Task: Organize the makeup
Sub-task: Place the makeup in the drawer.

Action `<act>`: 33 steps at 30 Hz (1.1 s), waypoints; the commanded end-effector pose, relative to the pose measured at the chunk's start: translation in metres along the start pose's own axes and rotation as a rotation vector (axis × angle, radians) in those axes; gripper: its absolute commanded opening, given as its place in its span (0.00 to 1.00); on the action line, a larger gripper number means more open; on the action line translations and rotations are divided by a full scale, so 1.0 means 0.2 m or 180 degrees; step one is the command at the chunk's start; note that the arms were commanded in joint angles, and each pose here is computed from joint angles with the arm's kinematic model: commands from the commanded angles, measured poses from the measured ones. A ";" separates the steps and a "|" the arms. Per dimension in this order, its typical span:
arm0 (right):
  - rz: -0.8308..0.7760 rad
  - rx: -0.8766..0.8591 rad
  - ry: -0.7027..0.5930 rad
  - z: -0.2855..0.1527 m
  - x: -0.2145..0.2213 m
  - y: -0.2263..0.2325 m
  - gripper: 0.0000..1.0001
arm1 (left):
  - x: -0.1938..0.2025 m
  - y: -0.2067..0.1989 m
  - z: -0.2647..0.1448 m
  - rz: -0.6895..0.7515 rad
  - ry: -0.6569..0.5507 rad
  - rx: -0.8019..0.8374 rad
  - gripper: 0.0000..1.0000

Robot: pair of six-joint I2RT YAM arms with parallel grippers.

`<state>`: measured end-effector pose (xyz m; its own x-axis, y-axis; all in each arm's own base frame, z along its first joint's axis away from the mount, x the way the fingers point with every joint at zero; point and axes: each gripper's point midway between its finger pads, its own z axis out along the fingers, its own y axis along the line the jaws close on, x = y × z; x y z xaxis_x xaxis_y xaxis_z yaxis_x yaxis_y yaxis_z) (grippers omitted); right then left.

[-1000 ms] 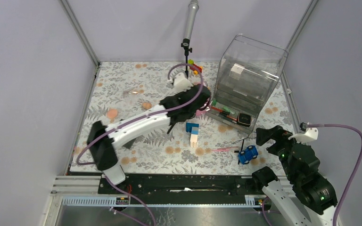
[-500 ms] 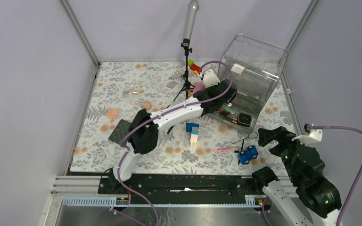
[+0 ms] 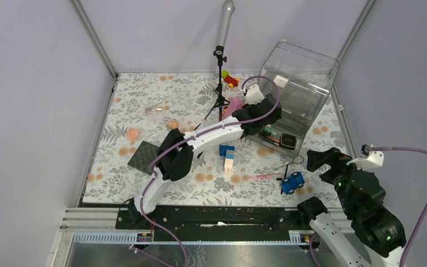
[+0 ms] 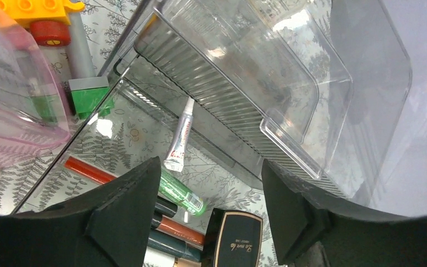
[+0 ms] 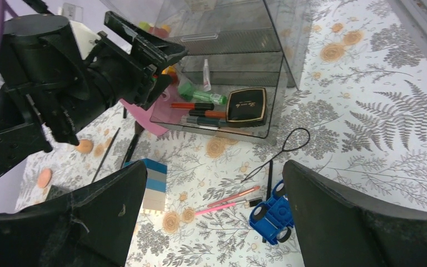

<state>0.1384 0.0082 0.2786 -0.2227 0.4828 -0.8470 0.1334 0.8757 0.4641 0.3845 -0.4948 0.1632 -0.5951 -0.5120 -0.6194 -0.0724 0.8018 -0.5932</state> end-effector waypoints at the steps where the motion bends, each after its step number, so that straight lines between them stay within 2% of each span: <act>1: -0.0023 0.0246 -0.0048 0.00 -0.06 -0.03 0.99 | -0.20 -0.23 -0.23 0.0110 -0.0206 0.0470 0.72; 7: -0.0092 0.0271 0.0138 0.02 -0.04 -0.01 0.99 | -0.30 -0.22 -0.50 0.0490 -0.0224 0.0913 0.76; 10: -0.0239 0.0273 0.0308 0.02 -0.04 0.02 0.99 | -0.36 -0.08 -0.64 0.0703 -0.0191 0.0968 0.90; 16: -0.0352 0.0060 0.0686 0.07 0.03 0.14 0.99 | -0.56 0.42 -0.84 0.0608 -0.0060 0.0656 0.94; 22: -0.0439 0.0043 0.1461 0.19 0.28 0.21 0.99 | -0.77 0.81 -1.12 0.0805 -0.0288 0.0285 0.97; 27: -0.0306 0.0281 0.1436 0.29 0.31 0.19 0.99 | -0.90 1.07 -1.31 0.0855 -0.0518 -0.0180 0.99; 33: -0.0638 0.1068 0.1454 0.31 0.31 -0.02 0.99 | -0.85 1.32 -1.30 0.0633 -0.0291 -0.0528 0.99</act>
<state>0.1841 0.0611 0.2140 -0.6711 0.3293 -0.6642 0.2067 0.9435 0.2589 0.2662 -0.1352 0.2879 -0.4431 -0.3871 -0.8086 -0.0179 0.9056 -0.4237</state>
